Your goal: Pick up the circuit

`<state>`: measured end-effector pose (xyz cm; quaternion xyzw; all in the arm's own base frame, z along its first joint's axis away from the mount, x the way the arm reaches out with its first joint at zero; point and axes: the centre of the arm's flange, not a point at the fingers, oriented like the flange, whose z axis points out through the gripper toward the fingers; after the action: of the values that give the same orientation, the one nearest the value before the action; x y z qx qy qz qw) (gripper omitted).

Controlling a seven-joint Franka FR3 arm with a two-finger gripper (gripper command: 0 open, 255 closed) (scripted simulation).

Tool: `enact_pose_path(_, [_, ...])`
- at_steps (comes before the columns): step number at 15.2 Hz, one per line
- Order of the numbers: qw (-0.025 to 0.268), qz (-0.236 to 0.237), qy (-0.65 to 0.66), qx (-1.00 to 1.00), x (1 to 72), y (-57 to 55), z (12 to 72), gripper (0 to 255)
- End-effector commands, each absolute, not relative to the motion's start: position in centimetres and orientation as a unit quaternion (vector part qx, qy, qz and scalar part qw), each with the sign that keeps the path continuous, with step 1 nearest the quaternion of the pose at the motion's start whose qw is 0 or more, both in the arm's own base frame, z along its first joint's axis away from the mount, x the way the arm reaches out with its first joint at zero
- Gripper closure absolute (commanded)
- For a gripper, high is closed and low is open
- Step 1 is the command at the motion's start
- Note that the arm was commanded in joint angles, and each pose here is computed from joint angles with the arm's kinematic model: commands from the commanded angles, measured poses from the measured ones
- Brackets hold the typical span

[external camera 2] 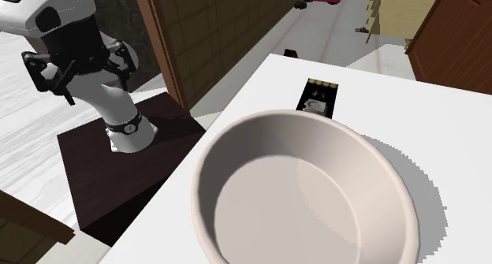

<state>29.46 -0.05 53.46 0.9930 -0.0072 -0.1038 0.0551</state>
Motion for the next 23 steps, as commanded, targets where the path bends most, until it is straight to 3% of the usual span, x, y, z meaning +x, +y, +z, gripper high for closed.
enact_pose_path(1, [0.055,-0.104,-0.007,0.993,29.5,-0.1,53.5,0])
enact_pose_path(23, [0.019,-0.038,-0.304,0.952,46.1,20.1,56.7,0])
